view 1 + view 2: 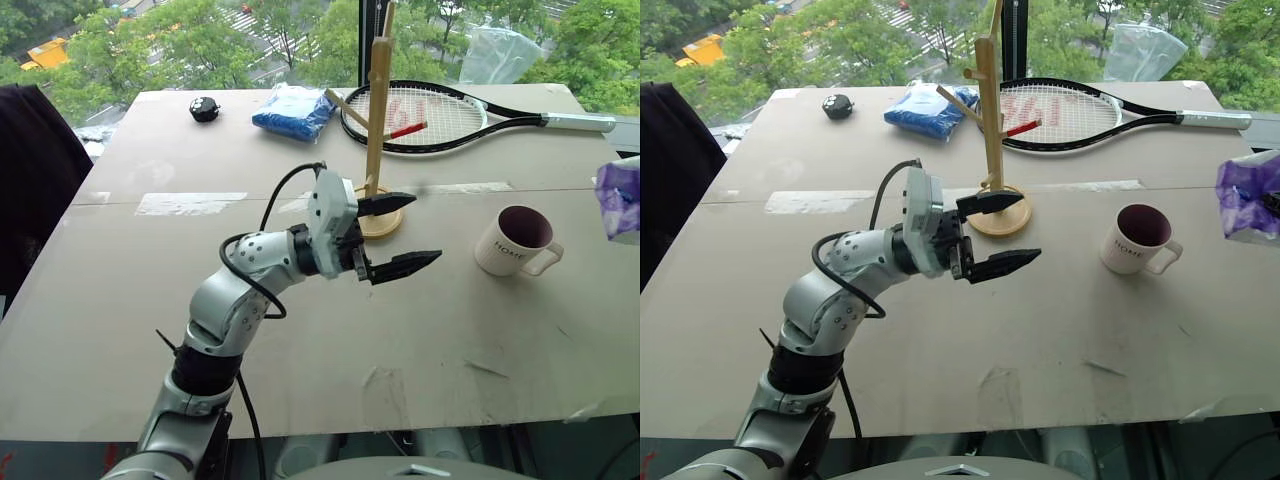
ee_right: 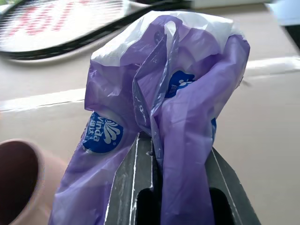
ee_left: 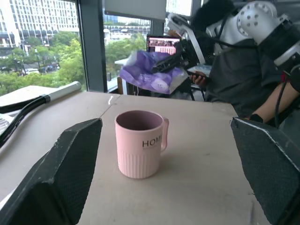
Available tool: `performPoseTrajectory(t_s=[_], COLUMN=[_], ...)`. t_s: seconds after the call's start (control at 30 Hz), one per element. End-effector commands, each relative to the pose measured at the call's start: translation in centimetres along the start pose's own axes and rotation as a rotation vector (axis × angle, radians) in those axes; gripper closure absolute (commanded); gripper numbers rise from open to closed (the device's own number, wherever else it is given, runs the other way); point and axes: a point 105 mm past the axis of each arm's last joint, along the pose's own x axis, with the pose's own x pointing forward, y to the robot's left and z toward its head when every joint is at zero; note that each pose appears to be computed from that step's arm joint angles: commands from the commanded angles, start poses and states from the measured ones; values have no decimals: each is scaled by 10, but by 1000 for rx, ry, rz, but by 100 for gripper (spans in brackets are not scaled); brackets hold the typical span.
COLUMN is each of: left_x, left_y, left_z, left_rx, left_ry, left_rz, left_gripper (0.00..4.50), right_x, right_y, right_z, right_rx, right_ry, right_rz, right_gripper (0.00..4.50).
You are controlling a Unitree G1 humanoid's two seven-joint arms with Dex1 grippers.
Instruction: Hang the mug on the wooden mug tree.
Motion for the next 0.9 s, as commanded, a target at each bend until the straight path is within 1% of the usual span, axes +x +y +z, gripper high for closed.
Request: performPoseTrajectory(t_s=[0.03,0.1,0.13,0.17,0.33,0.37,0.43,0.5,0.57,0.63,0.7,0.77,0.83,0.9], left_x=[15,22,26,28,31,30,29,27,26,25,24,23,23,22], left_y=[2,4,5,5,5,5,4,3,0,-3,-5,-9,-12,-13], left_z=[3,5,6,7,6,5,3,1,-1,-3,-6,-11,-16,-21], left_rx=[34,35,37,38,43,43,43,39,35,31,28,22,21,24], left_ry=[-17,-34,-42,-48,-51,-48,-44,-33,-22,-10,3,26,56,86], left_rz=[-33,-44,-52,-58,-71,-72,-73,-74,-81,-96,-110,-130,-146,-157], left_gripper=[0,0,0,0,0,0,0,0,0,0,0,0,0,0], right_x=[-5,-1,0,1,1,-1,-4,-14,-21,-24,-27,-24,-22,-20], right_y=[-27,-39,-44,-47,-56,-58,-60,-61,-48,-22,6,41,64,79], right_z=[7,2,0,0,6,9,12,20,27,25,12,-19,-46,-63], right_rx=[-2,3,9,17,12,-5,-31,-136,-219,-261,-279,-296,-287,-267], right_ry=[-58,-59,-61,-66,-102,-107,-114,-137,-158,-149,-108,-47,-12,2], right_rz=[-102,-142,-153,-157,-188,-202,-221,-237,-183,-64,58,165,208,229], right_gripper=[444,343,315,263,26,2,2,2,2,2,2,2,2,2])
